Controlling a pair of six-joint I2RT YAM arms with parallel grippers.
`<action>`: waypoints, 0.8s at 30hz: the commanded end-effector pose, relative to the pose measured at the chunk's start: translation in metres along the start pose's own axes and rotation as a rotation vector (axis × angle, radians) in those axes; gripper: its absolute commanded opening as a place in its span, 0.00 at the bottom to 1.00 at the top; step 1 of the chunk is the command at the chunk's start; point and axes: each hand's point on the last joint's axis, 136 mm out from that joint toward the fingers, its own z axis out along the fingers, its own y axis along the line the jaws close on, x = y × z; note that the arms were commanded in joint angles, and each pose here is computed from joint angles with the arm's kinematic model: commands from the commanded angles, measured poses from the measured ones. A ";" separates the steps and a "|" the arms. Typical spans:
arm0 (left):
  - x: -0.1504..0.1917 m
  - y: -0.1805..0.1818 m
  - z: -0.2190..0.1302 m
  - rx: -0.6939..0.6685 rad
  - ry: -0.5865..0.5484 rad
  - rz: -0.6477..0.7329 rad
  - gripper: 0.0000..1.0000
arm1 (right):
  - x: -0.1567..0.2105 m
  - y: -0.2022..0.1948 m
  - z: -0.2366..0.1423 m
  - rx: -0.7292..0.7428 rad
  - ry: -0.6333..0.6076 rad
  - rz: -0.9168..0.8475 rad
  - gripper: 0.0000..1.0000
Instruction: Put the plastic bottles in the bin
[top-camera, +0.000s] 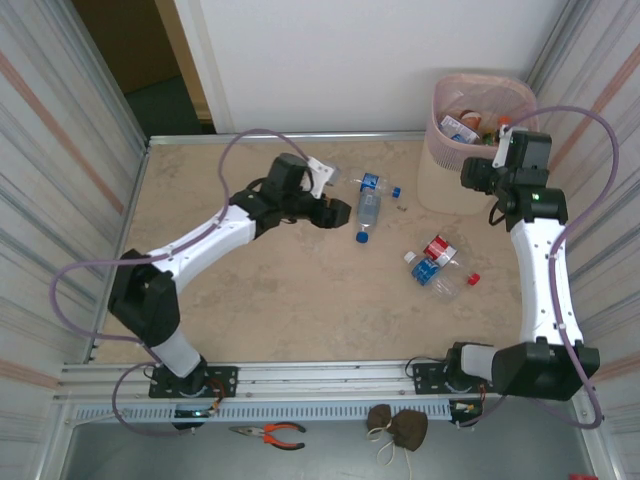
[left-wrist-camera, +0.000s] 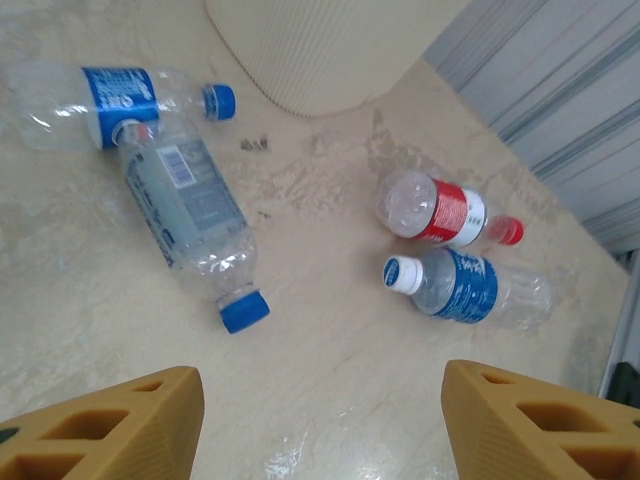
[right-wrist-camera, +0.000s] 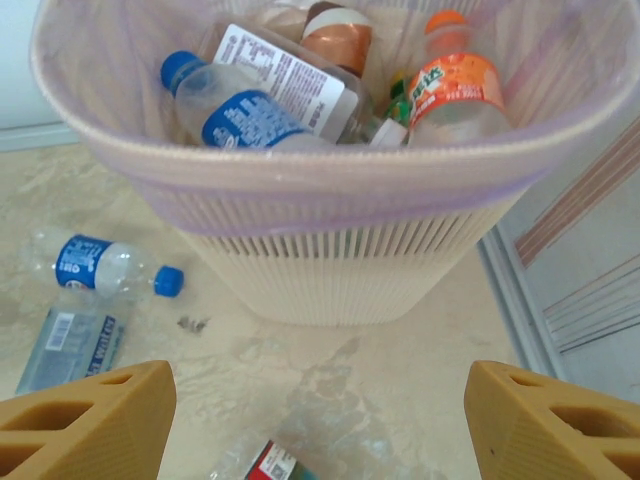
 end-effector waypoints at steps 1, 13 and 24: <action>0.011 0.001 0.019 -0.083 0.068 0.034 0.64 | 0.002 0.006 -0.009 -0.038 -0.032 0.030 0.75; 0.066 0.014 0.093 -0.219 0.251 -0.003 0.61 | 0.018 0.017 -0.019 -0.107 -0.032 0.038 0.75; 0.083 0.033 0.138 -0.263 0.313 -0.022 0.64 | 0.024 0.016 -0.029 -0.110 -0.054 0.041 0.76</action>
